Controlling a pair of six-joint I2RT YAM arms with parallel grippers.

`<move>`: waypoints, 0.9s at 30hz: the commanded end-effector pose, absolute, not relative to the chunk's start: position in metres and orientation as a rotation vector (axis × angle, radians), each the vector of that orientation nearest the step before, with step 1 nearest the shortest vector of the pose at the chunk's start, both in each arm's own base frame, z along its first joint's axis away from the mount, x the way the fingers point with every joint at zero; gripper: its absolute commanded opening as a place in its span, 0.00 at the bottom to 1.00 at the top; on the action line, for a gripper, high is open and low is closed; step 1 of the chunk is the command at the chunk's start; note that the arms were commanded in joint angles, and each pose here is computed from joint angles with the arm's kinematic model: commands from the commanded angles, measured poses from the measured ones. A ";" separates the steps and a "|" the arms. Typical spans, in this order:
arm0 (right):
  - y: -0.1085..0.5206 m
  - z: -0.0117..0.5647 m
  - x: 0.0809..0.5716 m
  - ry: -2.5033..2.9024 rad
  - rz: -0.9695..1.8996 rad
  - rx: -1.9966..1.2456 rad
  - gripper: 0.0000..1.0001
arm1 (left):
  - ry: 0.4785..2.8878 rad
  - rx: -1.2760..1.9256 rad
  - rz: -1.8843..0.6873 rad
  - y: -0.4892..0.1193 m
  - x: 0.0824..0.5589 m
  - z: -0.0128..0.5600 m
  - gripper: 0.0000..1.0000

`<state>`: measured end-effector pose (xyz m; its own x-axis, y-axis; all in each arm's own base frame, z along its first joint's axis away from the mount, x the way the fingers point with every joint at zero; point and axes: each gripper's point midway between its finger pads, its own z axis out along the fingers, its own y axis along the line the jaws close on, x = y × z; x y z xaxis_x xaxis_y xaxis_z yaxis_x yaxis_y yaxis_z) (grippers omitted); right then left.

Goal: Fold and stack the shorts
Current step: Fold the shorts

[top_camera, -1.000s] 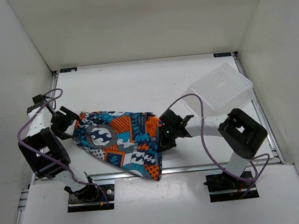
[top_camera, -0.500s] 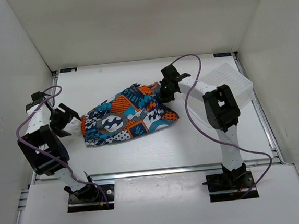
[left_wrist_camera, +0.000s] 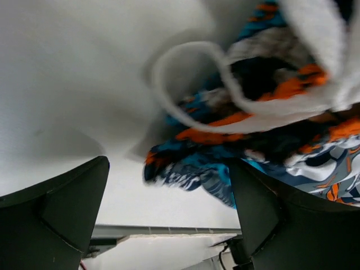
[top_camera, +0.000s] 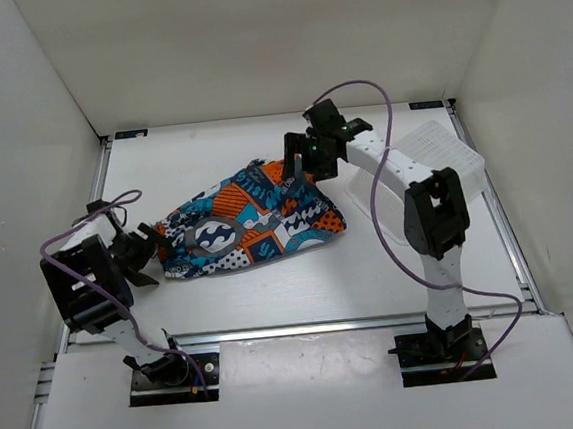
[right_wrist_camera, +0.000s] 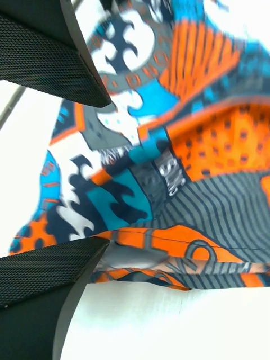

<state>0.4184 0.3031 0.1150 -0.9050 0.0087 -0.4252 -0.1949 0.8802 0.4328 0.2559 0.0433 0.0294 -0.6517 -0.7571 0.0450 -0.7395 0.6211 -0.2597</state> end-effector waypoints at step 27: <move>0.228 0.263 0.315 2.355 0.641 -0.183 1.00 | 2.413 -0.941 0.300 0.119 0.356 0.194 0.10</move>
<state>0.3229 0.2378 0.2599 -0.7755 0.0533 -0.6292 -0.2866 0.8581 0.4260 0.3632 0.1159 0.1354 -0.6174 -0.6714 -0.4100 -0.7101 0.6999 -0.0768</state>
